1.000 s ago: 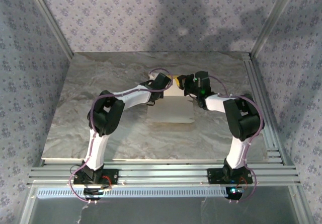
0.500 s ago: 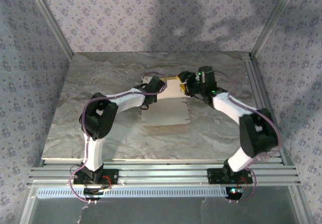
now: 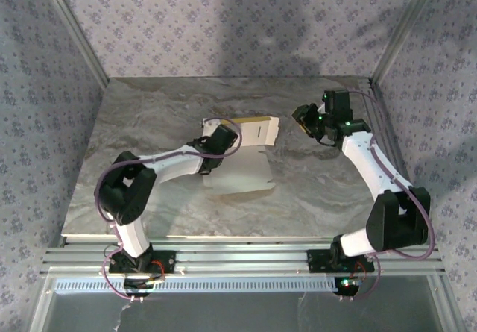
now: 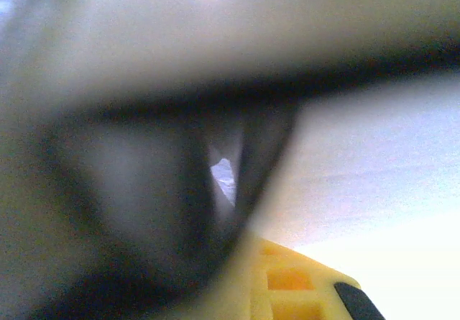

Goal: Fold the paper box

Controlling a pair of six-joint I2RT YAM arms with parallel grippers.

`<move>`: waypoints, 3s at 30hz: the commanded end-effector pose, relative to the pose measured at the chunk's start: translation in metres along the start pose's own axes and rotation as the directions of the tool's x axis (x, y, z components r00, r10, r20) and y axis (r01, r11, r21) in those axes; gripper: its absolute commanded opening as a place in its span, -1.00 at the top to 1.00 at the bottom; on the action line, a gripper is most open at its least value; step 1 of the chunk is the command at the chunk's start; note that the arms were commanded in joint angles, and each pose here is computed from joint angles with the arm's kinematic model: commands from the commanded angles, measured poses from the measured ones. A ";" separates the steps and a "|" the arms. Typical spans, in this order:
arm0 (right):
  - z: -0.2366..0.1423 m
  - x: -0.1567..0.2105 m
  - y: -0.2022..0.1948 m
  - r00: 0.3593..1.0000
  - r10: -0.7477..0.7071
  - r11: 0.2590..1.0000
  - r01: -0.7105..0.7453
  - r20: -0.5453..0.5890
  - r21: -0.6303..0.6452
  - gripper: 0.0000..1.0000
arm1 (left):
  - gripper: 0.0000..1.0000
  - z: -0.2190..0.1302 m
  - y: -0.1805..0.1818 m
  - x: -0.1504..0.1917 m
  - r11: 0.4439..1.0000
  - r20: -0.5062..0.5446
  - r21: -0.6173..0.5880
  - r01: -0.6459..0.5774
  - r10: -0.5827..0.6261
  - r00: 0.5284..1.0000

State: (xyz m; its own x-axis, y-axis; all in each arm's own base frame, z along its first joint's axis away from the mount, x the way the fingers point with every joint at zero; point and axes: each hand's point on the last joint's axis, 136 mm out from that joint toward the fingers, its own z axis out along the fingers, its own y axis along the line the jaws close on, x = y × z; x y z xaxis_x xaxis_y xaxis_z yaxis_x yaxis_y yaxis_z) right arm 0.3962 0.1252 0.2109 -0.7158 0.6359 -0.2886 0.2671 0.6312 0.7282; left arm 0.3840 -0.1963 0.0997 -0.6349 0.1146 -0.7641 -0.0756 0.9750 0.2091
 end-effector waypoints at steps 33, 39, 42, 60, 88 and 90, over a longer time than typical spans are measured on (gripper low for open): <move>0.094 0.022 0.029 0.759 0.605 0.693 -0.651 -0.240 -0.309 0.87 | 1.00 -0.045 0.000 -0.015 0.991 0.245 -0.044 0.127 -0.113 0.963; 0.090 0.021 0.037 0.694 0.669 0.607 -0.717 -0.266 -0.343 1.00 | 1.00 -0.046 -0.007 -0.017 0.977 0.242 0.021 0.214 -0.212 0.947; 0.093 0.028 0.039 0.643 0.707 0.558 -0.762 -0.293 -0.327 1.00 | 1.00 -0.047 -0.013 -0.021 0.964 0.231 0.044 0.261 -0.264 0.936; 0.121 0.059 0.053 0.311 0.876 0.231 -0.941 -0.368 -0.245 1.00 | 1.00 -0.054 -0.041 -0.039 0.941 0.251 0.071 0.330 -0.337 0.907; -0.063 -0.027 0.083 0.935 -0.332 0.938 0.341 0.126 -0.062 -0.13 | 1.00 -0.038 -0.010 -0.065 0.955 -0.030 0.277 0.106 -0.101 0.994; -0.052 -0.030 0.087 0.938 -0.331 0.942 0.335 0.099 -0.028 -0.12 | 1.00 -0.038 -0.011 -0.065 0.949 -0.053 0.300 0.101 -0.089 0.995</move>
State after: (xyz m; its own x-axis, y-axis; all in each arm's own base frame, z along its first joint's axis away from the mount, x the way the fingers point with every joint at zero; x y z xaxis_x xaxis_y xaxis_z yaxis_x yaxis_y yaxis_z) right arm 0.4068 0.1395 0.3544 -0.6204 0.5874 -0.5196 -0.0347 0.6414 0.7665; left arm 0.4038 -0.2136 0.1698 -0.6105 -0.0401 -0.7910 -0.0002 0.9987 -0.0505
